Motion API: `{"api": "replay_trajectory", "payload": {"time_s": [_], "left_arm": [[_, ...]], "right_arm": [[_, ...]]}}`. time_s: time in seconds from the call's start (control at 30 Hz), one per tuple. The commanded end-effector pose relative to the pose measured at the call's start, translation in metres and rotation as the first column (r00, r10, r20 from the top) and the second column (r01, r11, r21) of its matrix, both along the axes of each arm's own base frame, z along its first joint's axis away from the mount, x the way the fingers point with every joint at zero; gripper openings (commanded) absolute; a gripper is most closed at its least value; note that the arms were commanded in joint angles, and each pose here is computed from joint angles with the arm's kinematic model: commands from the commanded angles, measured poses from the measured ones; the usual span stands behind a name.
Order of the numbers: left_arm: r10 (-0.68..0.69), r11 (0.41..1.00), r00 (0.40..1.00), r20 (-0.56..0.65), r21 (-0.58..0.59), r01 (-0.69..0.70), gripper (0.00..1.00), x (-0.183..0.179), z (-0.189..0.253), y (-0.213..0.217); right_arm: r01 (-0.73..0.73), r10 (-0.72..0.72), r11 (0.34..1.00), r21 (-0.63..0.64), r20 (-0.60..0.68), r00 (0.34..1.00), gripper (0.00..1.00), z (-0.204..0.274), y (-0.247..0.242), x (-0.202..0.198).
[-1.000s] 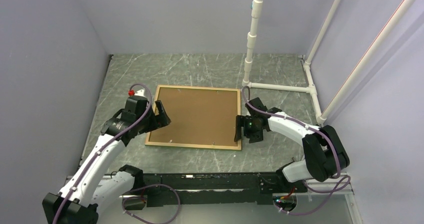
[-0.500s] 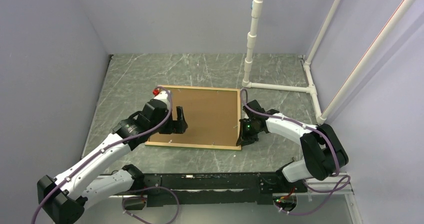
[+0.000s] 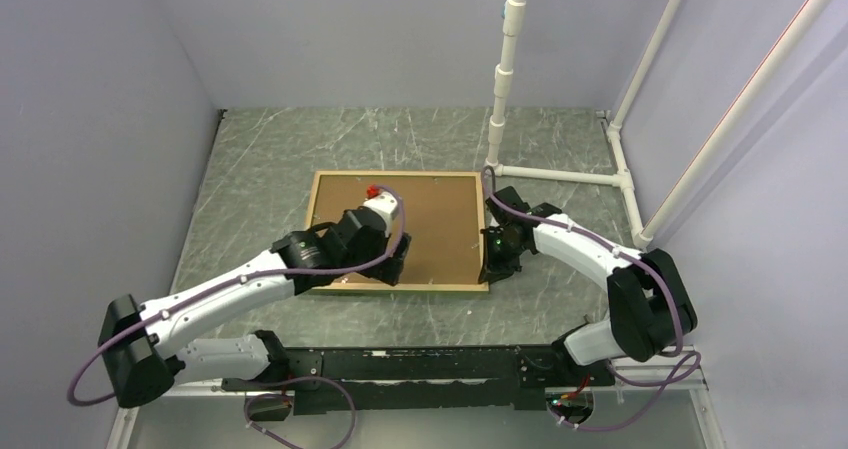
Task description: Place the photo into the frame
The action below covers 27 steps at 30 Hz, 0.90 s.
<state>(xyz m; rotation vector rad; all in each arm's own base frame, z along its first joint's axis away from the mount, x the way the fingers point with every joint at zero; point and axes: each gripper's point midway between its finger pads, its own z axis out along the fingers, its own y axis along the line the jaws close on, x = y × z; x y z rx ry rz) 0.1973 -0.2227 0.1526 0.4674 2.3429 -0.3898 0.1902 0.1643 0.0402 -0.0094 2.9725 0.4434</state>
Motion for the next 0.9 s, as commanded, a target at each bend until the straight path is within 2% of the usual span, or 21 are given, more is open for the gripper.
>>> {"api": "replay_trajectory", "payload": {"time_s": [0.0,0.2,0.43,0.6,0.73,0.8,0.87], "left_arm": [[-0.087,0.994,0.990,0.113,0.080,0.079,0.99,0.007,0.024,-0.021],[-0.256,0.949,0.957,0.134,0.226,0.222,0.99,-0.006,0.018,-0.053],[-0.378,0.866,0.913,0.153,0.408,0.290,0.98,-0.018,0.005,-0.067],[-0.388,0.815,0.909,0.154,0.518,0.260,0.97,-0.020,-0.008,-0.063],[-0.340,0.788,0.922,0.185,0.590,0.173,0.96,-0.010,-0.014,-0.057],[-0.322,0.773,0.924,0.204,0.620,0.133,0.93,-0.005,-0.016,-0.056],[-0.307,0.758,0.925,0.224,0.645,0.096,0.85,0.001,-0.015,-0.055]], "right_arm": [[-0.033,0.026,0.995,0.097,0.078,0.997,0.00,0.046,0.014,0.014],[-0.048,0.035,0.982,0.183,0.075,0.997,0.00,0.075,0.022,0.014],[-0.074,0.061,0.959,0.273,0.055,0.997,0.00,0.102,0.028,0.011],[-0.081,0.065,0.946,0.313,0.062,0.996,0.00,0.119,0.029,0.011],[-0.090,0.075,0.934,0.347,0.056,0.996,0.00,0.128,0.031,0.007],[-0.089,0.078,0.928,0.362,0.047,0.996,0.00,0.129,0.033,0.005],[-0.086,0.076,0.923,0.375,0.041,0.996,0.00,0.131,0.034,0.004]]}}
